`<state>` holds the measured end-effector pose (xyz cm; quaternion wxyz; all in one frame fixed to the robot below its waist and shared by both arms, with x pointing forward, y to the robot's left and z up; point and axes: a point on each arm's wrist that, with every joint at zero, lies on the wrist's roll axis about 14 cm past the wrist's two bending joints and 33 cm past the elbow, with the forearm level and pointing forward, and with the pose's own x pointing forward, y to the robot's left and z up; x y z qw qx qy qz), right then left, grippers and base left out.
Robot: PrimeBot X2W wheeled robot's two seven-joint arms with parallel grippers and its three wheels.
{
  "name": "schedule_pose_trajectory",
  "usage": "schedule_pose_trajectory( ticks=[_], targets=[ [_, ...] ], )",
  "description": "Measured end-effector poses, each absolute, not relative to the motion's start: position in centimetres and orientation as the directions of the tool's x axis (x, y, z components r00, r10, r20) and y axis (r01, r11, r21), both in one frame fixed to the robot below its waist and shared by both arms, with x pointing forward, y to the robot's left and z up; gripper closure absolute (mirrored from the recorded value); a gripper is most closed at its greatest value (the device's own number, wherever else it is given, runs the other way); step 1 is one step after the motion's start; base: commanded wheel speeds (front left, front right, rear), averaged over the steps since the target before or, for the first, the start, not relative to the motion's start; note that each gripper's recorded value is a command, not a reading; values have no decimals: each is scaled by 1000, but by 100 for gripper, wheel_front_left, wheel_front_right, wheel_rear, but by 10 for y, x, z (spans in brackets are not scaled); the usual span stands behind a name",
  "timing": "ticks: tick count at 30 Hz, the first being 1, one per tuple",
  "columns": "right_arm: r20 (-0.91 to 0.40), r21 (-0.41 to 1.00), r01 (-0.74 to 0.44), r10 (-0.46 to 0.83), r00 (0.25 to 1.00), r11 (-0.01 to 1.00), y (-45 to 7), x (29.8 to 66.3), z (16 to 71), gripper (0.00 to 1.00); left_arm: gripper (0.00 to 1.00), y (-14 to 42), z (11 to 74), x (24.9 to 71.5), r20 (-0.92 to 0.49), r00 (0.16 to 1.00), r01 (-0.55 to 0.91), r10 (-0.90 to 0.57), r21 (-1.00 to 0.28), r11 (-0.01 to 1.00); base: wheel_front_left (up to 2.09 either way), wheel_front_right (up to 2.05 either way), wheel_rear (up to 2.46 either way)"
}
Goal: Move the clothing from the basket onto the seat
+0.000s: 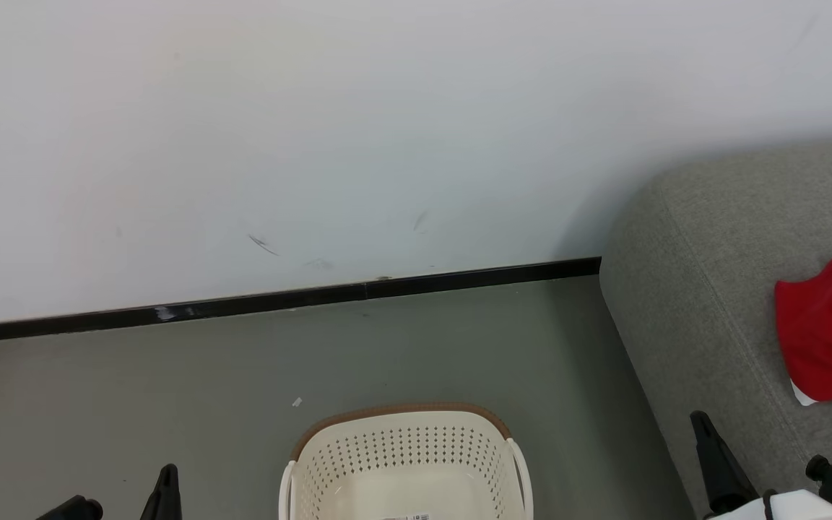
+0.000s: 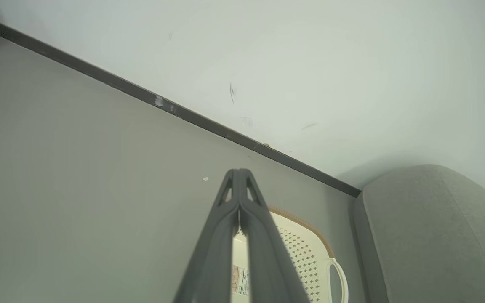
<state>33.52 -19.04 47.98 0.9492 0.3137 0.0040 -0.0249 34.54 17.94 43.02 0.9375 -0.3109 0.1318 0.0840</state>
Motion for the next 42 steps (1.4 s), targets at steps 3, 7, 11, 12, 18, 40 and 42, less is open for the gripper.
schedule_pose_trajectory(
  ticks=[3, 7, 11, 12, 18, 40, 42],
  targets=[
    [-26, 630, 53, -47, 999, 774, -192, 337, 481, 100, 100, 180, 432, 348, -298, 952, -244, 70, -599, 763, 0, 0, 0],
    [-43, 674, 65, -49, 998, 736, -193, 337, 477, 100, 100, 179, 434, 351, -297, 953, -244, 58, -642, 726, 0, 0, 0],
    [-49, 716, 70, -51, 998, 695, -195, 341, 477, 100, 100, 179, 435, 351, -297, 954, -247, 47, -685, 685, 0, 0, 0],
    [-47, 725, 69, -52, 998, 686, -195, 342, 478, 100, 100, 178, 434, 351, -299, 953, -249, 43, -698, 672, 0, 0, 0],
    [-55, 783, 76, -54, 997, 617, -197, 345, 478, 100, 100, 178, 436, 351, -295, 955, -252, 29, -757, 603, 0, 0, 0],
    [-76, 939, 88, -48, 996, 333, -200, 358, 478, 100, 100, 181, 450, 361, -238, 971, -219, -18, -918, 331, 0, 0, 0],
    [-71, 949, 83, -51, 996, 305, -201, 361, 480, 100, 100, 181, 451, 362, -229, 973, -212, -22, -930, 301, 0, 0, 0]
  ],
)
